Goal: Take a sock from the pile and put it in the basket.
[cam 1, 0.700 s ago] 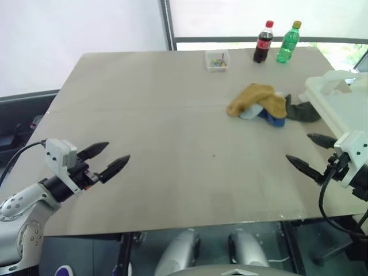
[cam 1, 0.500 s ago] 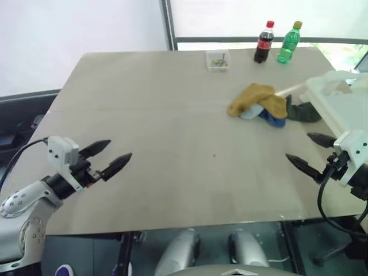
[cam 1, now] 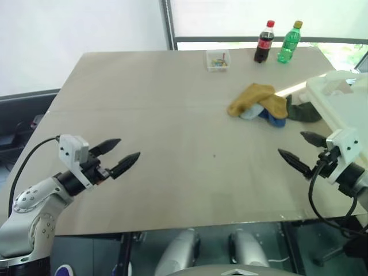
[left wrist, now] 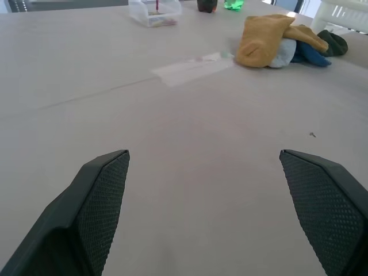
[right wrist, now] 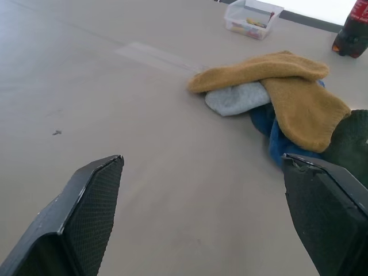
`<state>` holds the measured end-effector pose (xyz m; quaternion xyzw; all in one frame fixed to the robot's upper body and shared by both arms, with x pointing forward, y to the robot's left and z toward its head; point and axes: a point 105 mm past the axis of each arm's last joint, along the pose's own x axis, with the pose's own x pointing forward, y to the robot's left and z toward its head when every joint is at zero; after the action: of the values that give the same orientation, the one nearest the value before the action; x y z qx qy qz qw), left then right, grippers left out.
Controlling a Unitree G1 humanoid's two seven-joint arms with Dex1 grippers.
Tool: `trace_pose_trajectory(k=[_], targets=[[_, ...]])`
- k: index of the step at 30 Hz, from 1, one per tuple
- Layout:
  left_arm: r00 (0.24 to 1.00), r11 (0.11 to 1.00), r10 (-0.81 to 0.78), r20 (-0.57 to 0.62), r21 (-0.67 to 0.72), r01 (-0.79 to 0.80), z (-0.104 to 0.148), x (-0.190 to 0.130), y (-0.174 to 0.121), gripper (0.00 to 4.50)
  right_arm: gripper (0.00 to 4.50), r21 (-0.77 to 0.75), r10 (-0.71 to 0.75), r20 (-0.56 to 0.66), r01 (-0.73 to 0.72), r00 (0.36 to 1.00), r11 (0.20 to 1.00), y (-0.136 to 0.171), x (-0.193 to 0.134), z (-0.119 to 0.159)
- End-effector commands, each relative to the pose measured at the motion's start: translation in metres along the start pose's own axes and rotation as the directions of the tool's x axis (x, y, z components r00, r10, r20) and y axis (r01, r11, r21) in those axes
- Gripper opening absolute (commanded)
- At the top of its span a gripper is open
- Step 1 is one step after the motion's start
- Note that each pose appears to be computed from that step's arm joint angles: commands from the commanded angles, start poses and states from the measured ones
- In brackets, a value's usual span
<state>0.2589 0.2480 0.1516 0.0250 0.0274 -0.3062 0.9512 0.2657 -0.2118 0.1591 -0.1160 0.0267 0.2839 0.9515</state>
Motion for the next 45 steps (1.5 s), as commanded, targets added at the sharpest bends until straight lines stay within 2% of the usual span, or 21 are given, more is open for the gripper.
trace_pose_trajectory(k=[1, 5, 11, 15, 20, 27, 36, 45], targets=[[1.000, 0.999, -0.012, 0.016, 0.037, 0.012, 0.008, 0.001, -0.003, 4.42, 4.50, -0.067, -0.020, 0.054, 0.023, 0.998, 0.997, 0.002, 0.002, 0.013], [1.000, 0.999, -0.007, 0.011, 0.046, 0.006, 0.008, -0.003, 0.000, 4.42, 4.50, -0.021, -0.041, 0.068, 0.042, 0.997, 0.999, 0.004, 0.012, 0.012], [0.999, 0.998, -0.031, 0.023, 0.058, 0.030, 0.012, 0.002, -0.006, 4.42, 4.50, 0.000, -0.035, 0.017, 0.035, 0.999, 0.999, 0.012, 0.043, 0.008], [0.998, 0.996, -0.062, 0.019, 0.070, 0.060, 0.010, 0.009, -0.009, 4.42, 4.50, -0.025, -0.058, 0.054, 0.059, 0.997, 0.998, 0.006, 0.076, 0.015], [0.990, 0.990, -0.126, 0.069, 0.065, 0.122, 0.022, 0.019, -0.018, 4.42, 4.50, -0.022, -0.060, 0.044, 0.061, 0.997, 0.998, 0.009, 0.120, 0.017], [0.984, 0.987, -0.153, 0.095, 0.057, 0.149, 0.029, 0.028, -0.022, 4.42, 4.50, 0.238, -0.123, 0.037, 0.111, 0.992, 0.965, 0.009, 0.185, 0.020], [0.989, 0.990, -0.125, 0.084, 0.077, 0.118, 0.031, 0.022, -0.017, 4.42, 4.50, 0.246, -0.191, -0.026, 0.192, 0.981, 0.950, 0.002, 0.215, 0.011], [0.992, 0.990, -0.104, 0.075, 0.099, 0.097, 0.030, 0.015, -0.020, 4.42, 4.50, 0.287, -0.186, 0.019, 0.173, 0.982, 0.942, 0.000, 0.212, 0.032]])
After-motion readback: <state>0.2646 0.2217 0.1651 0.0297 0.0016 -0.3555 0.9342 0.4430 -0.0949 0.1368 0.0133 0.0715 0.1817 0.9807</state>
